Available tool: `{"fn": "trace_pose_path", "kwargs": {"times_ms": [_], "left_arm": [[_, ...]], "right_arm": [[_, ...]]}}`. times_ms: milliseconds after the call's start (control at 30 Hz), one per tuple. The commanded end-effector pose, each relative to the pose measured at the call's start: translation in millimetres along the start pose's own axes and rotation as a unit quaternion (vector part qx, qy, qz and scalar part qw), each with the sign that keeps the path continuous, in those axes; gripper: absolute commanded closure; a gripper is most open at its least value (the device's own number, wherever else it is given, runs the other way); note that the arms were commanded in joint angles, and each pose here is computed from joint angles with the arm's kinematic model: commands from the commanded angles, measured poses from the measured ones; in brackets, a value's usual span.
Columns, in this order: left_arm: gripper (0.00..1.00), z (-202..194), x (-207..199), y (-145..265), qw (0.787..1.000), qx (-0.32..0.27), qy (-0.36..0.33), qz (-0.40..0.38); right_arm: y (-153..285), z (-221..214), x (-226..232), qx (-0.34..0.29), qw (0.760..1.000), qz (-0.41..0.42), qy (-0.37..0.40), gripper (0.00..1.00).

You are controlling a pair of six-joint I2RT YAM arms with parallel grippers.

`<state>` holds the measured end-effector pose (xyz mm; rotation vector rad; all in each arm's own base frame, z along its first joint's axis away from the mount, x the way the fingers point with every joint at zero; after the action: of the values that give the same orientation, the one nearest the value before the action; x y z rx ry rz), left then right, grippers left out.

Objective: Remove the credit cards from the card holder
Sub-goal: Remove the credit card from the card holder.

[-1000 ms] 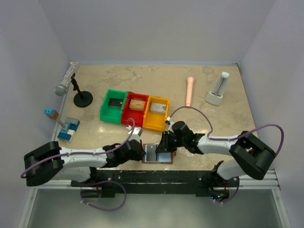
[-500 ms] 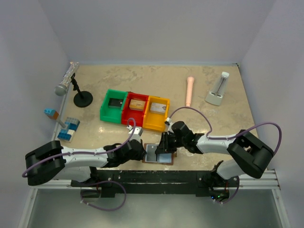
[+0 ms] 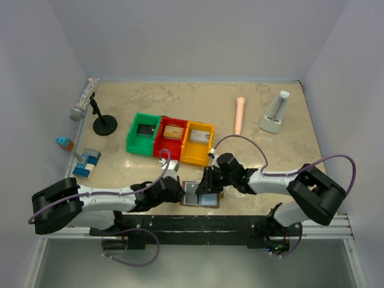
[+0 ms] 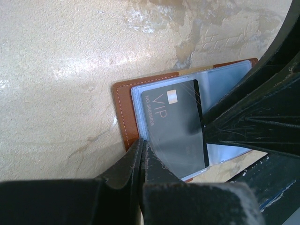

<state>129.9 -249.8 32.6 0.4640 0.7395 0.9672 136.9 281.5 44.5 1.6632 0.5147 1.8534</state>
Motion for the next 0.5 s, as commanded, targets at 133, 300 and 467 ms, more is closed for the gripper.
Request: {"fn": "trace_pose_path", "kwargs": {"times_ms": [133, 300, 467], "left_arm": [[1.0, -13, 14, 0, 1.0, 0.017, 0.0, 0.02], [1.0, -13, 14, 1, 1.0, 0.016, 0.001, 0.019], [1.0, -13, 13, 0, 1.0, 0.017, 0.0, 0.017]], "right_arm": [[-1, 2, -1, -0.004, 1.0, -0.007, 0.003, 0.6], [1, 3, -2, -0.01, 1.0, -0.008, 0.005, 0.55], [0, 3, 8, -0.01, 1.0, 0.029, 0.004, 0.63]]}}
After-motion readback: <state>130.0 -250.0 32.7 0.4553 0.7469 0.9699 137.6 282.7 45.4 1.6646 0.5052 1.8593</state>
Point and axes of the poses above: each gripper's point midway between its finger pads, its own y axis back along the fingers, its own x axis along the line the jaws close on, z = x × y, the point moved 2 cm from there along y, back along the fingers, and after that the axes turned 9 degrees about -y, right-handed, at the moved point
